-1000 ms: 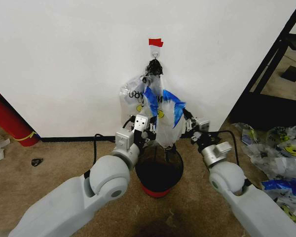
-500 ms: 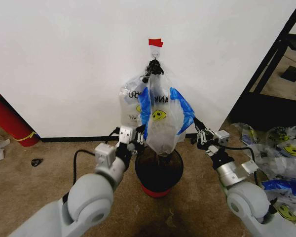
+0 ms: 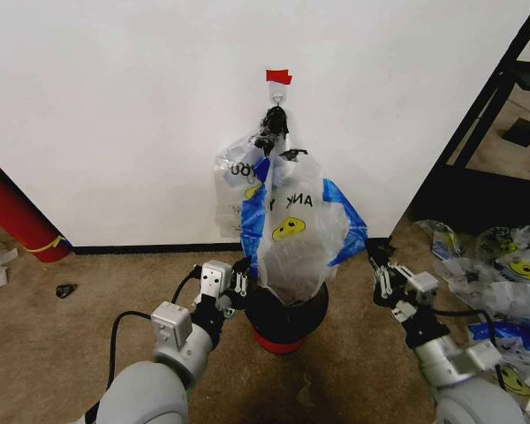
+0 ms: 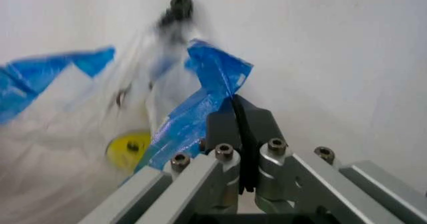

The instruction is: Pick up the garbage bag from the wall and place it over the trash bin.

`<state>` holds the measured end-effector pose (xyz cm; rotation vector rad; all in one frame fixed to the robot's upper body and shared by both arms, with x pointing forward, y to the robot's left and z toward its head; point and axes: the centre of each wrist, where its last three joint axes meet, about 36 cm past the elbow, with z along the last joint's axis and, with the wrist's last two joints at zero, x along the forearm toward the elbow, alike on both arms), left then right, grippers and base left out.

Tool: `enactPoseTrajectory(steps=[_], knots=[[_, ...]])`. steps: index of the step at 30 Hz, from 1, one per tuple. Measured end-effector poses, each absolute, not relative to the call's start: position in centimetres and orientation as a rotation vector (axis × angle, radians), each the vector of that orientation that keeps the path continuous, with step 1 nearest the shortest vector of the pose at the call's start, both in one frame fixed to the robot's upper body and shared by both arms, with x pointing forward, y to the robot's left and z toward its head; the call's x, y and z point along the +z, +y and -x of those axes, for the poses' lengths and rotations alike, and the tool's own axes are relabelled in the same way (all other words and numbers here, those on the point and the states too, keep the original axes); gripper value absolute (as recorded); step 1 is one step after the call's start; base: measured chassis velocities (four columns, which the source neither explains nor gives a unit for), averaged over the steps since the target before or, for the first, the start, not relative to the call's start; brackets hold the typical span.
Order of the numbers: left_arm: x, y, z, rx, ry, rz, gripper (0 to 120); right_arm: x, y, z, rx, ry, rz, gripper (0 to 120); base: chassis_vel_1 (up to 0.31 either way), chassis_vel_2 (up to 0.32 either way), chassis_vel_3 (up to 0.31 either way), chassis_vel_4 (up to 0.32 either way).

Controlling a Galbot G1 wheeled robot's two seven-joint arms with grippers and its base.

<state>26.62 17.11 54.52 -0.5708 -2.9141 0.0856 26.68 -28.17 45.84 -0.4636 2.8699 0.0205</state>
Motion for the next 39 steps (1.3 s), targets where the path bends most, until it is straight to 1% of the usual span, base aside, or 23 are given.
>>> enactPoseTrajectory(steps=[4,9,13,18,25,31,32,39], knots=[[54.8,17.6,-26.9,0.076,-2.942,0.565,0,47.4,-28.0,-26.8,0.032,2.834,0.441,0,0.000,0.000,0.000,0.000],[55.5,18.0,-27.7,0.100,-2.996,0.592,0,51.5,-26.5,-28.1,0.106,2.739,0.434,0,0.000,0.000,0.000,0.000],[55.4,17.9,-27.5,0.129,-3.001,0.592,0,51.8,-25.9,-28.1,0.132,2.731,0.453,0,0.000,0.000,0.000,0.000],[55.6,17.8,-27.7,0.148,-3.038,0.597,0,50.9,-25.5,-28.8,0.147,2.735,0.455,0,0.000,0.000,0.000,0.000],[55.7,17.9,-29.6,0.124,-3.119,0.608,0,48.8,-23.3,-31.4,0.265,2.732,0.474,0,0.000,0.000,0.000,0.000],[53.2,17.6,-30.6,0.188,-3.119,0.542,0,46.0,-22.8,-34.1,0.287,2.748,0.464,0,0.000,0.000,0.000,0.000],[53.2,17.6,-30.6,0.188,-3.119,0.542,0,46.0,-22.8,-34.1,0.287,2.748,0.464,0,0.000,0.000,0.000,0.000],[49.6,16.7,-30.3,0.284,-3.081,0.429,0,41.7,-22.1,-33.7,0.290,2.807,0.472,0,0.000,0.000,0.000,0.000]])
